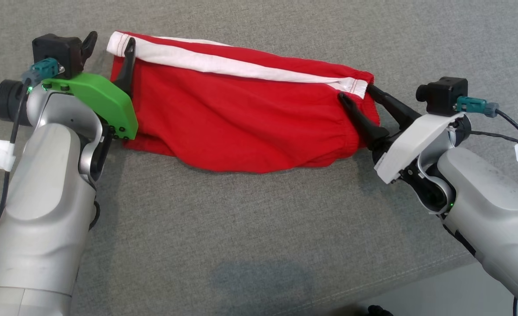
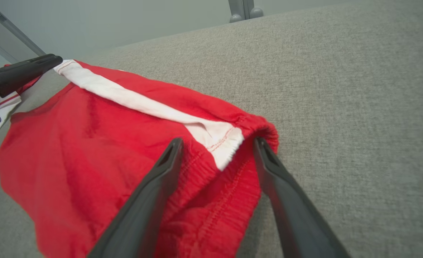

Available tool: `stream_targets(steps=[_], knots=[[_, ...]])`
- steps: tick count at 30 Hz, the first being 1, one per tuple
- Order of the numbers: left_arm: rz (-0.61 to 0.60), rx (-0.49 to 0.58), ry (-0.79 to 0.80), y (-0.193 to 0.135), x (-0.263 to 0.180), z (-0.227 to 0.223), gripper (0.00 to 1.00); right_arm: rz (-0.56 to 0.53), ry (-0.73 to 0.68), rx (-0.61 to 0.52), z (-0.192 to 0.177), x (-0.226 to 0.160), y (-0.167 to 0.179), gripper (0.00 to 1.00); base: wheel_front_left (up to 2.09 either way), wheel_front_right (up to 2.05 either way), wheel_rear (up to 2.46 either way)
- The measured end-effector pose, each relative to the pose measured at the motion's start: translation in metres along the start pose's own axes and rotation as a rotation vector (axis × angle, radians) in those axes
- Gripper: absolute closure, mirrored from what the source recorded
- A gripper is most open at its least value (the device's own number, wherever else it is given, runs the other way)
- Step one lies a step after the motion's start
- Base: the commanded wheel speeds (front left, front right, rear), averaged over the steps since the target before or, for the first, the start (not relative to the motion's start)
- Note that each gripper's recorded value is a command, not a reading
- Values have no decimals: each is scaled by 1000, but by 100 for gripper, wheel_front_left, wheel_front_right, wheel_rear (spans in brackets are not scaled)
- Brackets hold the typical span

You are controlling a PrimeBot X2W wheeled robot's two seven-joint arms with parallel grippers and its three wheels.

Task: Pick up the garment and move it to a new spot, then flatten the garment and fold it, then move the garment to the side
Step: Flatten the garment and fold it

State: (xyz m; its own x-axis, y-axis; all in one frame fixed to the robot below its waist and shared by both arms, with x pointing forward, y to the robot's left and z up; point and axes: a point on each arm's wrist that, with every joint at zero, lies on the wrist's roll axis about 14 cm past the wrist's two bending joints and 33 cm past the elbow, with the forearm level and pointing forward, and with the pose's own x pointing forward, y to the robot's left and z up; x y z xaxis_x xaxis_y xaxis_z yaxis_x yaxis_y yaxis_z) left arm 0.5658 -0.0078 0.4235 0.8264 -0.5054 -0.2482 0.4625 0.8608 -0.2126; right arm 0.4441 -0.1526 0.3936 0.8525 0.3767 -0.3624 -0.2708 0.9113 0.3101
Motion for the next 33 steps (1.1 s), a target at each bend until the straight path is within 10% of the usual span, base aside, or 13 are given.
stream_targets(steps=[33], knots=[[30, -173, 192, -30, -48, -44, 8, -129, -96, -85, 26, -77, -37, 0, 0, 0, 0]])
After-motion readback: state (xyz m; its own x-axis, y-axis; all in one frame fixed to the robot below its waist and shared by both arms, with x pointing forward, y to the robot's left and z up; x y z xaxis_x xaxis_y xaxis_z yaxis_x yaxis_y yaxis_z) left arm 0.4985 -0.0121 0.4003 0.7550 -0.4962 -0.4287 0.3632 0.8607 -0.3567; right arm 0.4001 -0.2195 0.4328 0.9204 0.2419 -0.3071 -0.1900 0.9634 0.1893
